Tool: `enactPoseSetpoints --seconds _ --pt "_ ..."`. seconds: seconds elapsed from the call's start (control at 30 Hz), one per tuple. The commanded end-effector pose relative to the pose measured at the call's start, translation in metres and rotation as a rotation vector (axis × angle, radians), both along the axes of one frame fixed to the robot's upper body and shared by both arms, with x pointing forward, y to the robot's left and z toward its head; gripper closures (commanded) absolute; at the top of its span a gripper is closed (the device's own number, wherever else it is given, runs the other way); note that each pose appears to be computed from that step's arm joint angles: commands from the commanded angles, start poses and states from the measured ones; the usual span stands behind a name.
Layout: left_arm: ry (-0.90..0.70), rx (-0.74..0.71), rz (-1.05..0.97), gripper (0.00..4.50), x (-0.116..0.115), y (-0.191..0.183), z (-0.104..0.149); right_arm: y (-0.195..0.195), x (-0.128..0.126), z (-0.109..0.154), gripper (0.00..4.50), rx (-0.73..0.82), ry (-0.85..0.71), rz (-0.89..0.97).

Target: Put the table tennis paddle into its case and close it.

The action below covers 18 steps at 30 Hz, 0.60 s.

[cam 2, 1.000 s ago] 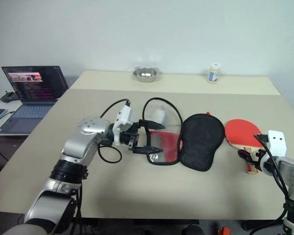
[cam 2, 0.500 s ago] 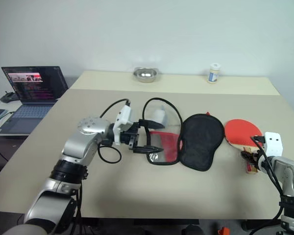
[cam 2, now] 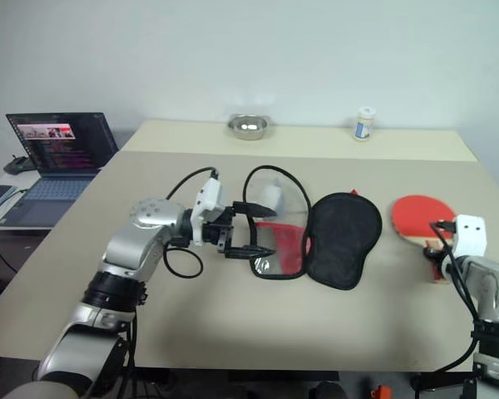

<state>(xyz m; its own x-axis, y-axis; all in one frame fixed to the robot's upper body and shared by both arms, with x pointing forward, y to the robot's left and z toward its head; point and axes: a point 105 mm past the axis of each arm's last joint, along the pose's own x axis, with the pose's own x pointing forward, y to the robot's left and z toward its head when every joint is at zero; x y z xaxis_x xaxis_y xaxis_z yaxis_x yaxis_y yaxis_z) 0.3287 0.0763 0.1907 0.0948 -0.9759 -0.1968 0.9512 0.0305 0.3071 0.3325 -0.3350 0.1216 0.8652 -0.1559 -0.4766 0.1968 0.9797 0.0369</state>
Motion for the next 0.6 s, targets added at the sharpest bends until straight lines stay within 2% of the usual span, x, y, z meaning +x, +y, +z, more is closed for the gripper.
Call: enactPoseSetpoints --seconds 0.03,0.13,0.23,0.4,0.6 --pt "-0.054 -0.022 0.036 0.15 0.005 0.007 0.012 -0.002 0.002 0.062 3.40 -0.054 -0.179 -0.008" --pt "-0.058 -0.018 0.051 0.15 0.007 0.012 0.012 0.028 0.000 0.076 3.40 -0.019 -0.222 0.048" --pt "-0.061 -0.015 0.066 0.15 0.009 0.016 0.012 0.068 -0.001 0.077 3.40 0.055 -0.246 0.098" --pt "-0.069 -0.014 0.073 0.15 0.011 0.016 0.014 0.142 -0.007 0.064 3.40 0.167 -0.240 0.168" --pt "-0.074 -0.012 0.064 0.15 0.010 0.012 0.014 0.190 -0.012 0.042 3.40 0.259 -0.185 0.189"
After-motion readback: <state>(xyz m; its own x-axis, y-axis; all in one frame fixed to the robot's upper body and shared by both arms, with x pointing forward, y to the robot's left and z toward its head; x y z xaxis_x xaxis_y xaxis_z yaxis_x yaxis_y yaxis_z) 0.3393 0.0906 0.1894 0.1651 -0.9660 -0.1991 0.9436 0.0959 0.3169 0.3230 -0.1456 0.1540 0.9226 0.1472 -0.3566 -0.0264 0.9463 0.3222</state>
